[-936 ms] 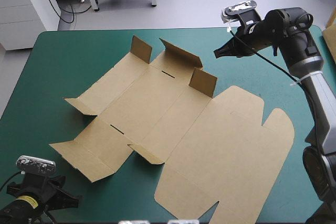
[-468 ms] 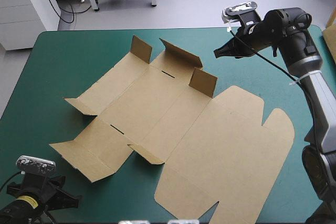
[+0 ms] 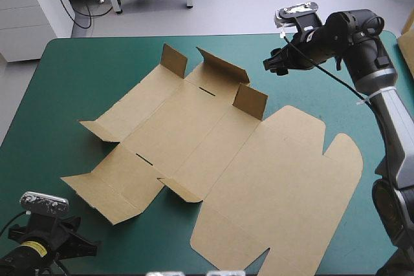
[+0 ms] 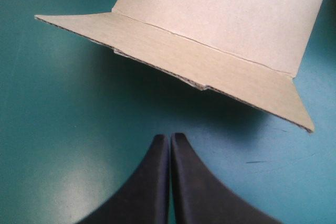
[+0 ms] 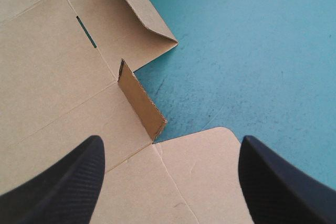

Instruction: Fold the box

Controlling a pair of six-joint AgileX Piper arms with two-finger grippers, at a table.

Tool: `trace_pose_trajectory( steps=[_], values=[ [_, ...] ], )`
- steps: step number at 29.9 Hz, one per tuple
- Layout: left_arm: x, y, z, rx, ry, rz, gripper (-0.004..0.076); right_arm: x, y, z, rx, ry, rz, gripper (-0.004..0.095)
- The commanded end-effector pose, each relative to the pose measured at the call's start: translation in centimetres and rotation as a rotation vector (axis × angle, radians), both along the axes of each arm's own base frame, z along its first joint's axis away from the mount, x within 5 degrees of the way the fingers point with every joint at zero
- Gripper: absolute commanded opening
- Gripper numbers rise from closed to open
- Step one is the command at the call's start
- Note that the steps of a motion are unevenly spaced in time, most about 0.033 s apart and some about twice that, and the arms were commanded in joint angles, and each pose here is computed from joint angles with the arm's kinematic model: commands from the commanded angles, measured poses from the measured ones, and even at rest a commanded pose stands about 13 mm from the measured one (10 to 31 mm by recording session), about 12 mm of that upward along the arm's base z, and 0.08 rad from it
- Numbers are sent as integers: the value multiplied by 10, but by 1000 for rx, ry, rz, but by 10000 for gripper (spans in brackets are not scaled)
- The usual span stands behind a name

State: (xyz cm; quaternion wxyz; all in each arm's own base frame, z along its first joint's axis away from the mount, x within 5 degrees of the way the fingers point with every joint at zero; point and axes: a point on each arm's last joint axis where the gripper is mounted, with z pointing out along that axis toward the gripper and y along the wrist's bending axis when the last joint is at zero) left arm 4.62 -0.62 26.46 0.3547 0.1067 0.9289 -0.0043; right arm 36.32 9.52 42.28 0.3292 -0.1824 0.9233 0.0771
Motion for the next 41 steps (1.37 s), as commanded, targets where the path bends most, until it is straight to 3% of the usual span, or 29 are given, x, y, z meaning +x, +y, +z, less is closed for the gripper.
trace_pose_trajectory(
  steps=[1, 9, 15, 21, 28, 41],
  values=[
    [5, -1, 9, -15, -58, -4, -8, -12, -4, 28, 39, -110, -7, 670],
    [5, -1, 9, -15, -58, -4, -8, 8, 4, 5, 44, -58, 34, 671],
    [5, -1, 9, -15, -58, -4, -8, 30, 10, -22, -14, -30, 125, 669],
    [5, -1, 9, -15, -58, -4, -8, 51, 20, -50, -5, 12, 204, 669],
    [5, -1, 9, -15, -58, -4, -8, 69, 25, -83, -53, 65, 265, 669],
    [5, -1, 9, -13, -58, -6, -8, 85, 42, -127, -25, 142, 347, 669]
  ],
)
